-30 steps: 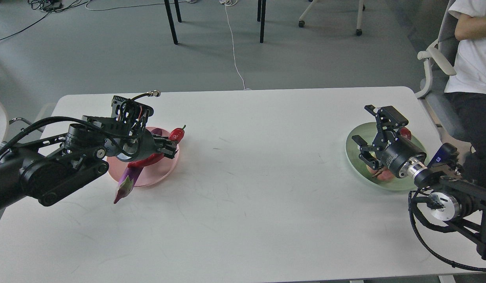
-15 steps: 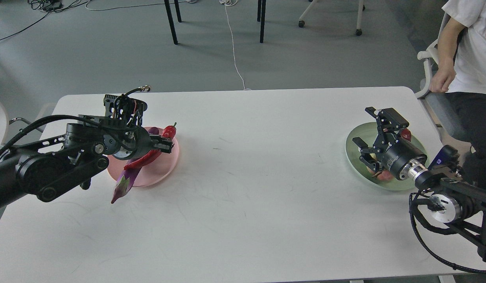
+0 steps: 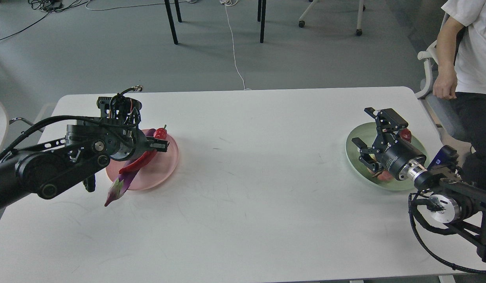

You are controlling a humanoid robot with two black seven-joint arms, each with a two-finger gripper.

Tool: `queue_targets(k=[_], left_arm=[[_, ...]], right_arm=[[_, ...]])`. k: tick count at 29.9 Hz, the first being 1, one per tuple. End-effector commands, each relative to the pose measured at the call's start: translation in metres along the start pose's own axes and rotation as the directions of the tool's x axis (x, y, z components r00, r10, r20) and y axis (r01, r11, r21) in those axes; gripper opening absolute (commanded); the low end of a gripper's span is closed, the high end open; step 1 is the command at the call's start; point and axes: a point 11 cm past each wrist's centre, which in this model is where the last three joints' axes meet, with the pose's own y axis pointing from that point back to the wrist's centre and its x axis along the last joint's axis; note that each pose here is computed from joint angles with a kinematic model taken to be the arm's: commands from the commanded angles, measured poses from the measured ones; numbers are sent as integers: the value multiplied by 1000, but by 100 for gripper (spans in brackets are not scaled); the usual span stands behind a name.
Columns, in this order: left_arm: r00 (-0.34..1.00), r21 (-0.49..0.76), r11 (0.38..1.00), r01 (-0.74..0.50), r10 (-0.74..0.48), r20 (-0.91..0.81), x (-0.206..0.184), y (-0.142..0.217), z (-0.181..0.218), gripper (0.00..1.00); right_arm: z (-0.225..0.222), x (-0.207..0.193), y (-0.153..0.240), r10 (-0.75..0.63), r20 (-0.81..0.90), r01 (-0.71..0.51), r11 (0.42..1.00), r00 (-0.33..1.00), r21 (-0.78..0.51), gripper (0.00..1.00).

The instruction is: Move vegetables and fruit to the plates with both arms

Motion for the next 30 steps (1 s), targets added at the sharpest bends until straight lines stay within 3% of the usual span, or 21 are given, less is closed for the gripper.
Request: queue_targets(k=[1, 7, 8, 9, 23, 28, 30], left_arm=[[1000, -6, 1000, 9, -9, 1, -3, -2, 2, 15], [1000, -25, 1000, 7, -7, 7, -3, -2, 2, 56], [1000, -31, 1000, 7, -6, 8, -3, -2, 2, 72], [1000, -30, 1000, 6, -6, 9, -2, -1, 2, 100], [1000, -54, 998, -17, 18, 0, 9, 3, 7, 100], [998, -204, 977, -64, 62, -17, 28, 12, 35, 100], [986, -303, 940, -156, 133, -97, 46, 19, 53, 100]], right_arm=[[0, 0, 0, 1, 0, -1, 1000, 1000, 0, 98], [0, 0, 0, 0, 0, 0, 1000, 1000, 0, 98], [0, 0, 0, 0, 0, 0, 1000, 1000, 0, 98], [0, 0, 0, 0, 0, 0, 1000, 1000, 0, 98], [0, 1, 0, 1, -1, -1, 1000, 1000, 0, 98], [-3, 3, 1, 6, -2, -6, 1000, 1000, 6, 98], [-8, 3, -1, 10, 3, -10, 1000, 1000, 20, 98]])
